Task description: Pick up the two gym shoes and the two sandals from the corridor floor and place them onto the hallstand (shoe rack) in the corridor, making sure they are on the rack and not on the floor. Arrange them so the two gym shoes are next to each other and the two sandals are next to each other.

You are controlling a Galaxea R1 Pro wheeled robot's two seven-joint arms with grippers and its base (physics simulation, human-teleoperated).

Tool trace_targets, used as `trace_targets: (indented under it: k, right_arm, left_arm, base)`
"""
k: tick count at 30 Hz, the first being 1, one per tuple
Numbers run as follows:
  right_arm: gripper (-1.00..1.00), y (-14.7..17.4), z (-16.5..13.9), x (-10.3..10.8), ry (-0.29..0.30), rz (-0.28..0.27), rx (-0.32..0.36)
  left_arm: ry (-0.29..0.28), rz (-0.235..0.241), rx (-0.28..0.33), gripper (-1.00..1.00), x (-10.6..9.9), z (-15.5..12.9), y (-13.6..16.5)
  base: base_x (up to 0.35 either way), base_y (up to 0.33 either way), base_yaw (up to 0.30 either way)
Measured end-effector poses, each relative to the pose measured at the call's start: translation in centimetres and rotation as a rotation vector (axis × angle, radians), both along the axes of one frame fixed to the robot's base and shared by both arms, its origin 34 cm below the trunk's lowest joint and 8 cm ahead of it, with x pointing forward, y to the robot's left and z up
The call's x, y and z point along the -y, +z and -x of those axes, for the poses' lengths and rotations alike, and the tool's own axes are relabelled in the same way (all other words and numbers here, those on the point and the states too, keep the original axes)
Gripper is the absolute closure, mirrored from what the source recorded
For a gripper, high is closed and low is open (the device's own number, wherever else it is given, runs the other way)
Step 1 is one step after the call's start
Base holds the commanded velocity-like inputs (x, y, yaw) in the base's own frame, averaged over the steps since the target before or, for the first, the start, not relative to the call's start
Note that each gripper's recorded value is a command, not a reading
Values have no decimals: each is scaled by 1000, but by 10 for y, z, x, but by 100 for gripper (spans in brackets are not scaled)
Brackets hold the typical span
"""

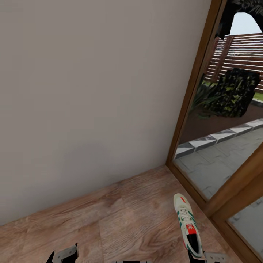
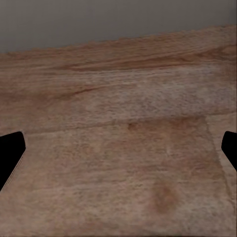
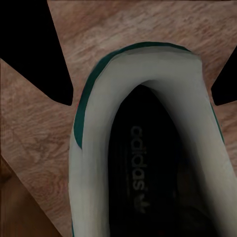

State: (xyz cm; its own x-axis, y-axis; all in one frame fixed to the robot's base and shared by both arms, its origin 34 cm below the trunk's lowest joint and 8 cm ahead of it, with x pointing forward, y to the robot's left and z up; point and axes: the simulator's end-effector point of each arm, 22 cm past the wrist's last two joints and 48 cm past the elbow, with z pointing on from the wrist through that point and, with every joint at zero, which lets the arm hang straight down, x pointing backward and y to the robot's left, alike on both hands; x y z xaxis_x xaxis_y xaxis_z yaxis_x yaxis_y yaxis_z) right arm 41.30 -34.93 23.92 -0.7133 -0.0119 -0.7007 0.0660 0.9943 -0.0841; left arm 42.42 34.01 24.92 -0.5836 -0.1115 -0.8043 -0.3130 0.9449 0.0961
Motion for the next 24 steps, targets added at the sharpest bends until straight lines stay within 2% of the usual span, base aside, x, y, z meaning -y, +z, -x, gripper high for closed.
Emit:
trace_targets:
  k: [24]
  right_arm:
    - [100, -3, 3, -2, -2, -6, -8]
  left_arm:
    - [-4, -1, -3, -100, 1, 1, -1]
  base:
    - [-1, 0, 279]
